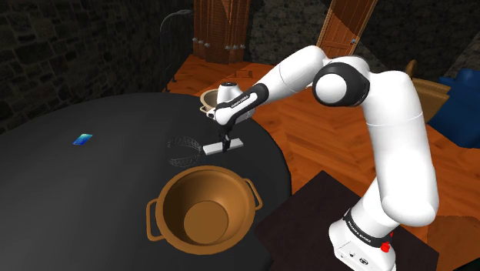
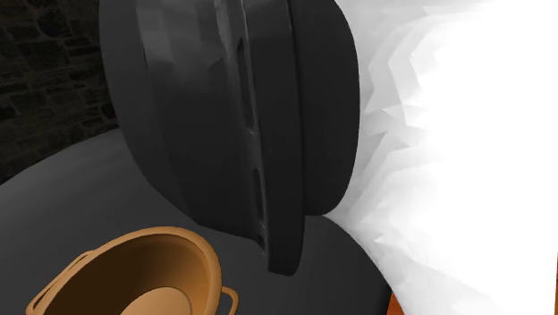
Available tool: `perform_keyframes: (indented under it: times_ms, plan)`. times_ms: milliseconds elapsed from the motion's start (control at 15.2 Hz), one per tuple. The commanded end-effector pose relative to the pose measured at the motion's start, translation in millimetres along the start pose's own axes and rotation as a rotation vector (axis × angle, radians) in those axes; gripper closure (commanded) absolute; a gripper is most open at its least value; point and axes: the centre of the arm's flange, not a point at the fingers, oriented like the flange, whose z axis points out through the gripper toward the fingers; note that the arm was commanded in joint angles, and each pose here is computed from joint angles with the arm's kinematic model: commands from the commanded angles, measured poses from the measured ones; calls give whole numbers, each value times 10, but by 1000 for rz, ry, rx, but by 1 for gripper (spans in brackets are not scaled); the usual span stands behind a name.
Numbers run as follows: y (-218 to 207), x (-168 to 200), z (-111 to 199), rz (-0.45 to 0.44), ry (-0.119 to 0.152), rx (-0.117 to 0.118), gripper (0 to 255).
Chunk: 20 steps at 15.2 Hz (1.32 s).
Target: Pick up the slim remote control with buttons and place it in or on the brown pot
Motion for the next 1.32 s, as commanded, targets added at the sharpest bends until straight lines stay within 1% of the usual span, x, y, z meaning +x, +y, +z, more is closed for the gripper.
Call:
perform_keyframes:
  times_ms: [0, 1254]
  plan:
    - [-9, 2, -114, 0, 0, 0, 255]
    - [-29, 1, -1117, 0, 0, 0, 255]
